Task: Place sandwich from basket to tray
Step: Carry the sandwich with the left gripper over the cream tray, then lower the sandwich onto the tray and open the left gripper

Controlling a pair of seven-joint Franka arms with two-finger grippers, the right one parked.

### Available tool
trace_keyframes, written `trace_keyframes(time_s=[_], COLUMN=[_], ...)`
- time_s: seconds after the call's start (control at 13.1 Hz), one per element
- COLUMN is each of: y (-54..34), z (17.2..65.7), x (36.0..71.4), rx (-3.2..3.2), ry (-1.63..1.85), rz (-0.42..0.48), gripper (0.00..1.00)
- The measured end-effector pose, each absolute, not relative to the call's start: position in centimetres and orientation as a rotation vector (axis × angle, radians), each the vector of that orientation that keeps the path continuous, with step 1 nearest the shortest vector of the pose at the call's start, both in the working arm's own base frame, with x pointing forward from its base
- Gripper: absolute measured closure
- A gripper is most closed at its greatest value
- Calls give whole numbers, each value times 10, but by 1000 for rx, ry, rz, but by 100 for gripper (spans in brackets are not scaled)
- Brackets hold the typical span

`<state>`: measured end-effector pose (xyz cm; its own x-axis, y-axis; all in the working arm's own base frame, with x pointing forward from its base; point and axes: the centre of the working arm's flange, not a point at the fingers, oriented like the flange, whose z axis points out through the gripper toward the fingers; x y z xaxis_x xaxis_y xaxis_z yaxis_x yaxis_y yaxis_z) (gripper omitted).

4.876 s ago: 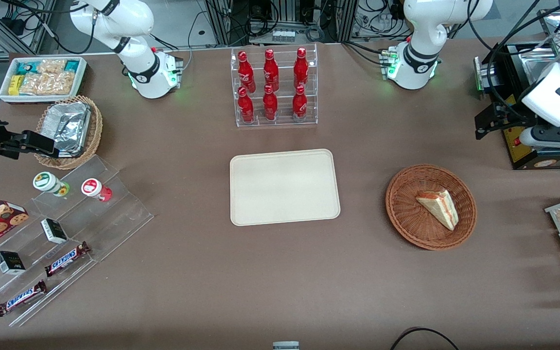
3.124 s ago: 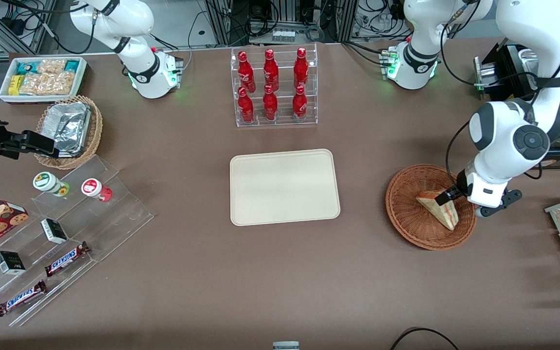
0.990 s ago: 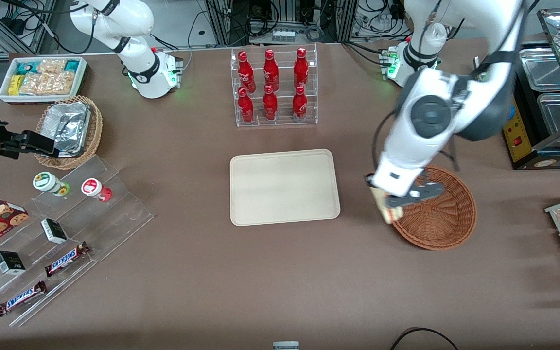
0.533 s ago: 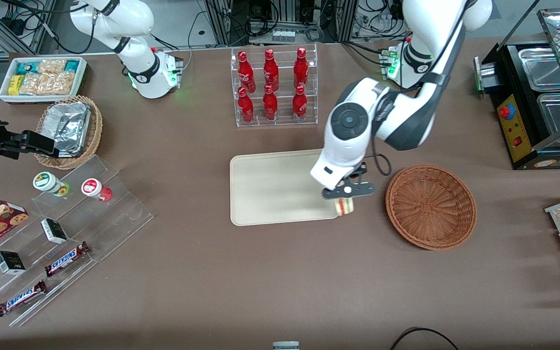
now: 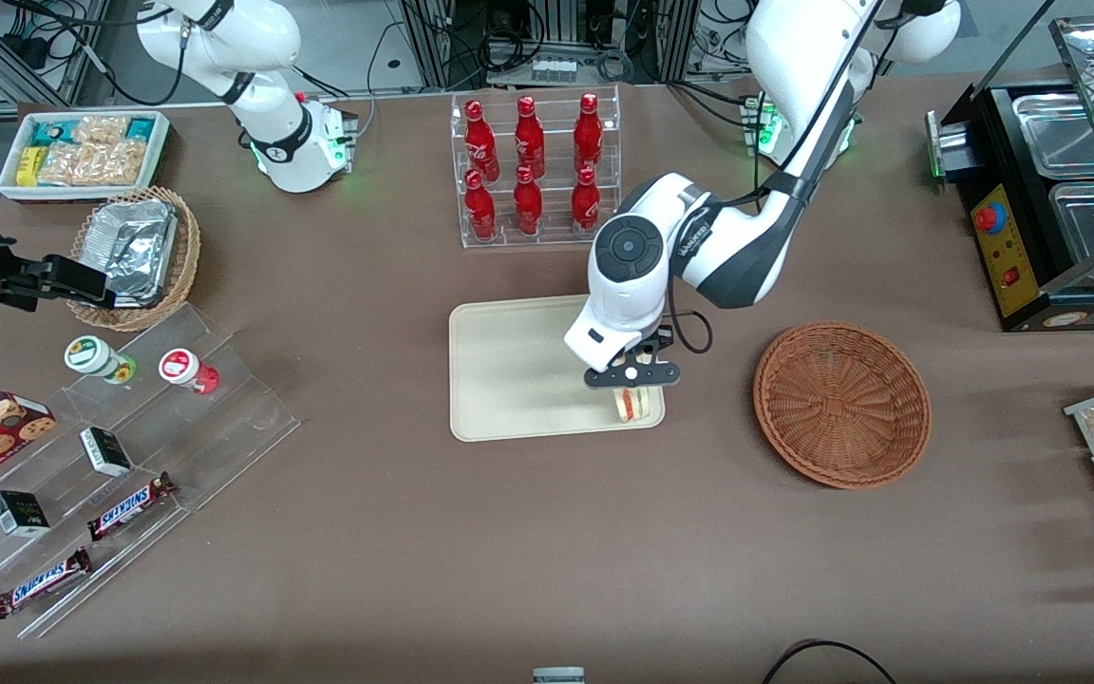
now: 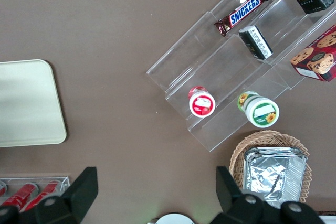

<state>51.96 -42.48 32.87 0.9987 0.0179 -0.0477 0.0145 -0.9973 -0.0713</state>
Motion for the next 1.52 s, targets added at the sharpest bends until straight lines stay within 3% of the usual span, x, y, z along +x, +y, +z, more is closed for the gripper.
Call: trace_keyframes(time_s=[1.37, 1.45, 1.52], y=[-502, -504, -506], z=[250, 247, 244], x=[477, 474, 471], rx=[-3164, -3164, -3162], ry=[132, 138, 144], rz=[3, 6, 12], gripper=[85, 84, 78])
